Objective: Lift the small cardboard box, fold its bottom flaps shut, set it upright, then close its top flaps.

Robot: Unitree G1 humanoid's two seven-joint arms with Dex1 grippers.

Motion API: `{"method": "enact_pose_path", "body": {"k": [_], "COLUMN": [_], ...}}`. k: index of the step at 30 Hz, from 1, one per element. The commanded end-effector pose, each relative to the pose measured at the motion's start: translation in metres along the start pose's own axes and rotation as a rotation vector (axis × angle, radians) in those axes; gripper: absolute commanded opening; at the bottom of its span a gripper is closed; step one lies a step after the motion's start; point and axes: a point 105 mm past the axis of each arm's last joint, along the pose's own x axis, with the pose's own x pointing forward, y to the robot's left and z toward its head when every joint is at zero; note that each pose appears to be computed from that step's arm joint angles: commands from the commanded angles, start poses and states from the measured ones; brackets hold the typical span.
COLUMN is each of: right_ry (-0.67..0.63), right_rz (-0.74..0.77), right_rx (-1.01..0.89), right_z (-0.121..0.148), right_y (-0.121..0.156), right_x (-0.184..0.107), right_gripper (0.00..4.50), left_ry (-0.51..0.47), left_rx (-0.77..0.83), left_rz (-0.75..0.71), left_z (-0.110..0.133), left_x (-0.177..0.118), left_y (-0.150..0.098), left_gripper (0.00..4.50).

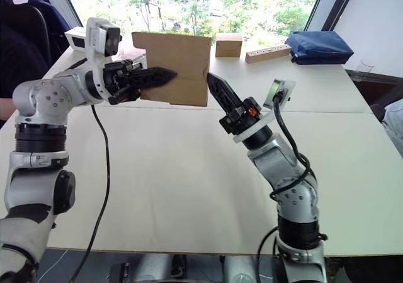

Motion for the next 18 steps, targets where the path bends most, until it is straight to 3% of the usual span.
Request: {"method": "enact_pose_path", "body": {"k": [1, 3, 5, 6, 11, 13, 18], "right_ry": [0.067, 0.189, 0.333, 0.407, 0.769, 0.817, 0.824], "right_rz": [0.026, -0.003, -0.015, -0.017, -0.005, 0.008, 0.024], "right_rx": [-0.095, -0.233, -0.391, -0.444, -0.598, -0.632, -0.682], "right_z": [0.011, 0.013, 0.019, 0.019, -0.002, -0.005, -0.011], "right_y": [0.008, 0.001, -0.003, -0.004, -0.004, 0.001, 0.008], "right_x": [-0.018, -0.031, -0.044, -0.051, -0.088, -0.093, -0.090], "right_gripper": [0.01, 0.01, 0.01, 0.01, 0.01, 0.01, 0.01], "left_ry": [0.163, 0.333, 0.648, 0.720, 0.943, 1.046, 1.176], "left_rx": [0.140, 0.161, 0.208, 0.242, 0.393, 0.441, 0.494], "left_rz": [-0.028, -0.038, -0.012, -0.017, 0.018, 0.015, -0.057], "left_z": [0.006, -0.002, -0.026, -0.029, -0.030, -0.034, -0.049], "left_x": [0.007, 0.012, 0.008, 0.009, 0.018, 0.022, 0.036], "left_y": [-0.010, -0.012, -0.006, -0.005, 0.010, 0.012, 0.004], "left_gripper": [0.00, 0.00, 0.00, 0.00, 0.00, 0.00, 0.00]}}
